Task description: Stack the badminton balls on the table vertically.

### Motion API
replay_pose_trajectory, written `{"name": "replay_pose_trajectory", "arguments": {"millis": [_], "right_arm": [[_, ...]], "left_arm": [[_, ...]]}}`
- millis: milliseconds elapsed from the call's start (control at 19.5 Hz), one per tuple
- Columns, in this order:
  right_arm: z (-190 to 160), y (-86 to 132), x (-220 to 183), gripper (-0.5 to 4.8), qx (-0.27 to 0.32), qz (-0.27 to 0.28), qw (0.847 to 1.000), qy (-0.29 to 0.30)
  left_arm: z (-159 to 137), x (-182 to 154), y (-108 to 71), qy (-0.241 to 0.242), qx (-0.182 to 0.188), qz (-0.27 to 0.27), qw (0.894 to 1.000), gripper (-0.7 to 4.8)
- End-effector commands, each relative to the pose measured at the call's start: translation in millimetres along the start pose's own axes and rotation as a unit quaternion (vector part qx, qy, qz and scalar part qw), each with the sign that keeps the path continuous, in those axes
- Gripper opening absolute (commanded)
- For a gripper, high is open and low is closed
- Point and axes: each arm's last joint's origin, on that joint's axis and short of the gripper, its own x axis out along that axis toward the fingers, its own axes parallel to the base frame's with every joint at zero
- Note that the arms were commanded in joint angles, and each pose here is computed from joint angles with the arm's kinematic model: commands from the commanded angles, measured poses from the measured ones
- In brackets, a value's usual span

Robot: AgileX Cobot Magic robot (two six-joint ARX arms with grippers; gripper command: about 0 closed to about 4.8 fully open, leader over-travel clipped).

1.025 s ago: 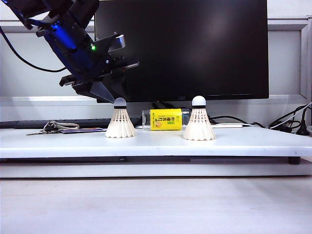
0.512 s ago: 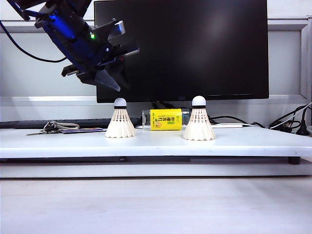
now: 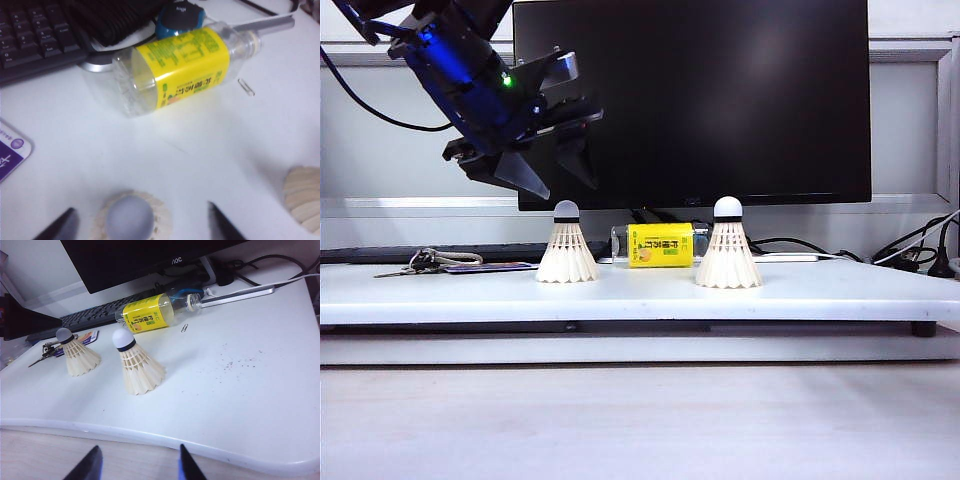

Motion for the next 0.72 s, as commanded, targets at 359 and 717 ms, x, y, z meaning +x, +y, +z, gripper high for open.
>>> {"name": "replay_pose_trajectory", "arguments": {"millis": [359,717], "right_arm": [[2.8,1.0,-0.5,1.98,-0.005,0.002,1.0,-0.009],[2.8,1.0,-0.5,1.98,-0.008,0.001,1.0,-0.01]], "left_arm": [[-6.9,11.4,0.7,0.014,0.009,0.0,1.0,3.51],[-9.8,16.6,1.2,0.016,0.008,0.0,1.0,3.49]]}}
